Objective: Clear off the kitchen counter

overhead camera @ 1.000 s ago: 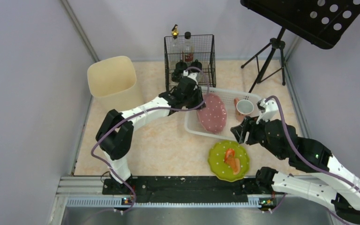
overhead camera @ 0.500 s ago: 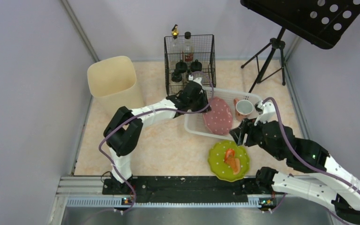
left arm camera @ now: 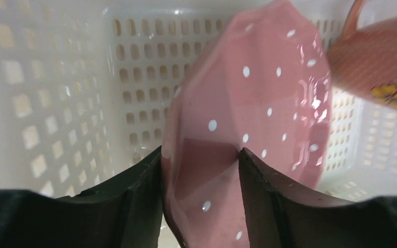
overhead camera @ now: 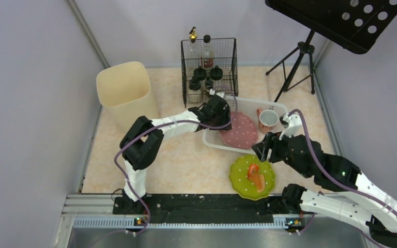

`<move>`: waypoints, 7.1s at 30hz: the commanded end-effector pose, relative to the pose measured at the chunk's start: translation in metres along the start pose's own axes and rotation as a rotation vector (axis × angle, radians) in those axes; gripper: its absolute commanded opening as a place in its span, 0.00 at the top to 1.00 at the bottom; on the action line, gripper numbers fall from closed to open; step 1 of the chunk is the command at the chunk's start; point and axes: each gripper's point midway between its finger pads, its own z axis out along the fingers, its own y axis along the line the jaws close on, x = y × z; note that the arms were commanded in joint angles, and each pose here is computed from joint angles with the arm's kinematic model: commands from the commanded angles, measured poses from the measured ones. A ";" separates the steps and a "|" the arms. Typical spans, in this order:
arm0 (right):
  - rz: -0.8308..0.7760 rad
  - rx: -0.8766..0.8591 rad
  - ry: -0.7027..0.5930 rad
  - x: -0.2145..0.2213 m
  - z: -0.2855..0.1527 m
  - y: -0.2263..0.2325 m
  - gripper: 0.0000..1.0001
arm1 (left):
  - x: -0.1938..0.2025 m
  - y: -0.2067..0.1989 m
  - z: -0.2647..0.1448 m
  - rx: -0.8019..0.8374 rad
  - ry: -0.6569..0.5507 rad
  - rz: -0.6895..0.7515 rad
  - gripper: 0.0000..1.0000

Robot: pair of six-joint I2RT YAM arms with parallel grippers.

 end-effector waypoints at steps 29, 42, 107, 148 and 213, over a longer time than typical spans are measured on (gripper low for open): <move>0.037 0.088 0.054 0.021 0.002 -0.018 0.38 | -0.045 -0.005 -0.093 -0.219 -0.100 0.174 0.21; 0.019 0.000 0.399 0.105 0.025 0.006 0.58 | -0.029 -0.037 -0.187 0.068 -0.200 0.148 0.24; 0.063 -0.221 0.556 0.214 0.167 0.117 1.00 | 0.038 0.074 -0.337 0.152 -0.527 0.041 0.19; 0.015 -0.113 0.257 0.109 0.119 0.095 0.45 | 0.115 0.088 -0.228 0.092 -0.173 -0.074 0.21; 0.322 -0.040 0.328 0.213 0.120 0.033 0.74 | 0.201 0.144 -0.160 0.249 0.073 -0.354 0.26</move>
